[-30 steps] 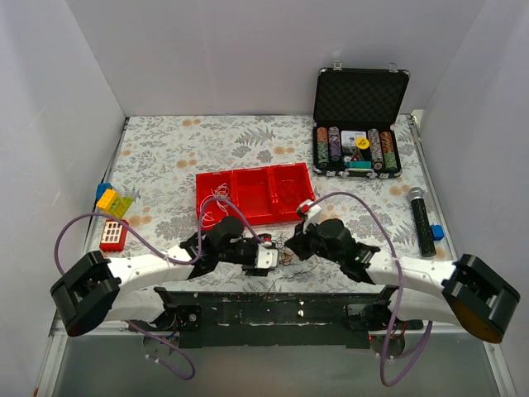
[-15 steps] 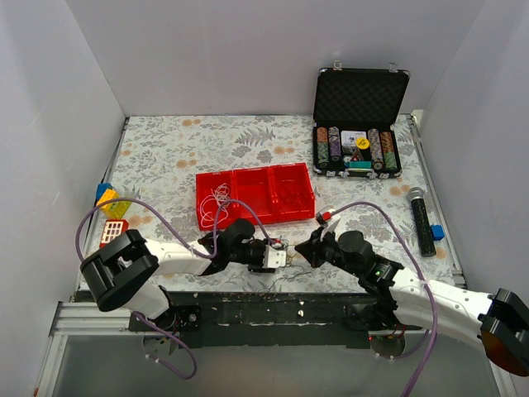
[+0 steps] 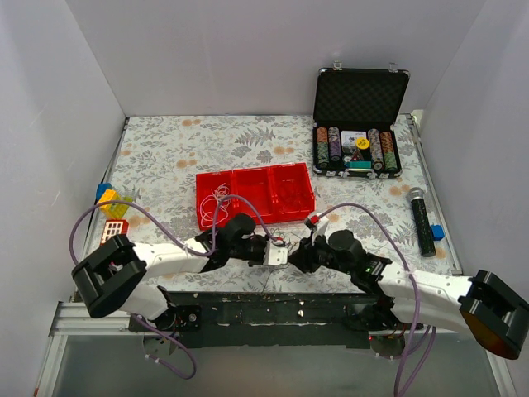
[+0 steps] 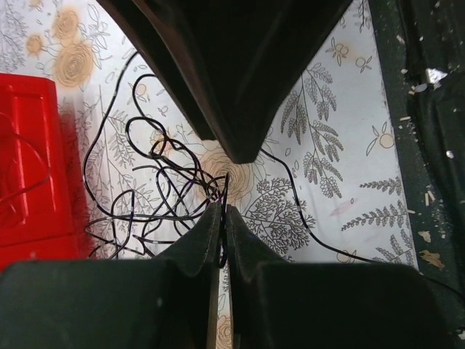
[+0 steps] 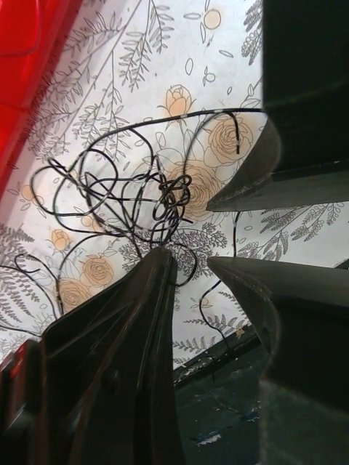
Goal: Untangle the cables
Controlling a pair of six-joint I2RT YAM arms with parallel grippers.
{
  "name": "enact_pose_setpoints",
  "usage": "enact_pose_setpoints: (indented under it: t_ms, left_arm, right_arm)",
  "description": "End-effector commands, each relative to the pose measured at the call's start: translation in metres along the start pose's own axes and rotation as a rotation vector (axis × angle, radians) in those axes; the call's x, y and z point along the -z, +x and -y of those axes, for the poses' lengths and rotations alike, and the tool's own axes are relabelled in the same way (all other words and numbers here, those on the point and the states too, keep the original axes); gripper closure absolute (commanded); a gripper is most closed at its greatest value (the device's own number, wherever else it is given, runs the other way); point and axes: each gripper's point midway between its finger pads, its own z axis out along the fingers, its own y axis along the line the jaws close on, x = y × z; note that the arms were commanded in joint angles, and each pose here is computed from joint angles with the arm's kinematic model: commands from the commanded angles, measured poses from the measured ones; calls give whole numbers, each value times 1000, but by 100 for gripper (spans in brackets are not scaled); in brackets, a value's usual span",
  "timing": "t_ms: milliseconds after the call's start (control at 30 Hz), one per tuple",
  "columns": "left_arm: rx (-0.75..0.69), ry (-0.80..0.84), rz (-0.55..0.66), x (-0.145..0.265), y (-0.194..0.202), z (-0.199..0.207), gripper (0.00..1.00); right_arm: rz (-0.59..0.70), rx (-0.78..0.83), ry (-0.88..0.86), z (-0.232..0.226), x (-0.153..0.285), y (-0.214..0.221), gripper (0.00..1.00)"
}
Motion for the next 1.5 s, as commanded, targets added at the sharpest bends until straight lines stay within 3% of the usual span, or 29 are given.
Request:
enact_pose_setpoints:
  t_ms: [0, 267, 433, 667, 967, 1200, 1367, 1467]
  left_arm:
    - [7, -4, 54, 14, -30, -5, 100]
    - [38, 34, 122, 30, -63, 6, 100]
    - [73, 43, 145, 38, -76, 10, 100]
    - [71, 36, 191, 51, -101, 9, 100]
    - [69, -20, 306, 91, -177, -19, 100]
    - [46, -59, 409, 136, -241, -38, 100]
    - [46, -93, 452, 152, -263, -48, 100]
    - [28, -124, 462, 157, -267, -52, 100]
  right_arm:
    - [56, 10, -78, -18, -10, -21, 60]
    - [156, 1, -99, -27, -12, -50, 71]
    - [245, -40, -106, -30, 0, -65, 71]
    - [301, -75, -59, -23, 2, -77, 99]
    - [249, -108, 296, 46, 17, -45, 99]
    - [144, -135, 325, 56, 21, -9, 99]
    - [107, -163, 302, 50, 20, -3, 99]
    - [97, -161, 272, 44, 20, -5, 86]
